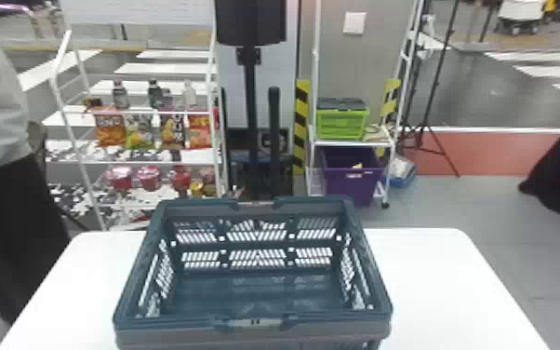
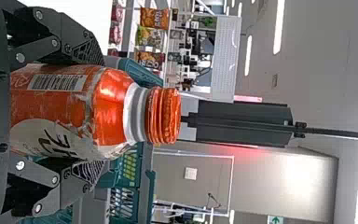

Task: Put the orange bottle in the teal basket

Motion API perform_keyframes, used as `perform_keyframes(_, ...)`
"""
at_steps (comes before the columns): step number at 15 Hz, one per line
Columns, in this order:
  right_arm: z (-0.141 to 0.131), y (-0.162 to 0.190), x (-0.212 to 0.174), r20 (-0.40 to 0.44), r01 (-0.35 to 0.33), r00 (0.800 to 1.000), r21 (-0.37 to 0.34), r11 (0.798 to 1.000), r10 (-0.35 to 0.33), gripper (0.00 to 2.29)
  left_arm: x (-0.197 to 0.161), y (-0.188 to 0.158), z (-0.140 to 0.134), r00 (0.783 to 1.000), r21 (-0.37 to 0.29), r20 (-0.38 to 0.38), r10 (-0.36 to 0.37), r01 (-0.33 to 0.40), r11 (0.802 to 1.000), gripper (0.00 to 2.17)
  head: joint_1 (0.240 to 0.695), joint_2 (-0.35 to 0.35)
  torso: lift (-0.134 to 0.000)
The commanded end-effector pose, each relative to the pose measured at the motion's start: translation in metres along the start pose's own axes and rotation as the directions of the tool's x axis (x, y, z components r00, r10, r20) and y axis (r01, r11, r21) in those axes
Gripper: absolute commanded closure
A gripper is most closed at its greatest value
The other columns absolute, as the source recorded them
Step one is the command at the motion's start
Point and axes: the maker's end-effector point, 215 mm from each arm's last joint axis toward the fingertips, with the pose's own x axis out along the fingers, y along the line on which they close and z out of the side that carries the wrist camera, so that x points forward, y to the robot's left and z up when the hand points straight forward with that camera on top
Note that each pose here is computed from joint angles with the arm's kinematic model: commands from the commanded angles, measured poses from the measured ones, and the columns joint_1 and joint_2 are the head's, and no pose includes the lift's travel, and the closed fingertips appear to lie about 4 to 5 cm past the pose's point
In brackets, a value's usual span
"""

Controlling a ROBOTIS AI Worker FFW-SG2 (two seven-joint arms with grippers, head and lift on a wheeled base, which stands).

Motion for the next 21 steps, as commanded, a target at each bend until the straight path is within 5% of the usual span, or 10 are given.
perform_keyframes(1,0.000,0.001,-0.001,-0.002,-0.002,1.000,0.000,1.000,0.002,0.12,0.000,-0.001,0.003,1.000,-0.001,0.004,-0.003,0.003,1.000,0.52,0.499,0.000,0.000)
perform_keyframes(3,-0.001,0.001,-0.001,-0.005,-0.002,1.000,-0.002,1.000,0.002,0.12,0.000,0.003,0.008,1.000,0.006,0.012,-0.001,0.000,1.000,0.52,0.499,0.000,0.000)
perform_keyframes(7,0.001,0.000,-0.003,-0.004,0.003,1.000,-0.001,1.000,-0.003,0.12,0.009,0.020,0.071,0.998,0.120,0.064,-0.021,0.013,0.993,0.52,0.499,0.000,0.000)
perform_keyframes(16,-0.008,-0.003,-0.006,-0.020,0.033,0.999,-0.001,0.999,-0.033,0.12,0.120,0.060,0.104,0.981,0.251,-0.144,-0.127,0.160,0.955,0.52,0.499,0.000,0.000)
perform_keyframes(19,-0.018,-0.004,-0.008,-0.042,0.058,0.997,-0.003,0.998,-0.058,0.12,0.177,0.041,0.092,0.927,0.235,-0.269,-0.259,0.324,0.916,0.52,0.499,0.000,0.000)
perform_keyframes(21,-0.027,-0.005,-0.009,-0.059,0.080,0.995,-0.013,0.997,-0.081,0.12,0.217,0.016,0.077,0.871,0.230,-0.337,-0.359,0.446,0.865,0.52,0.499,0.000,0.000)
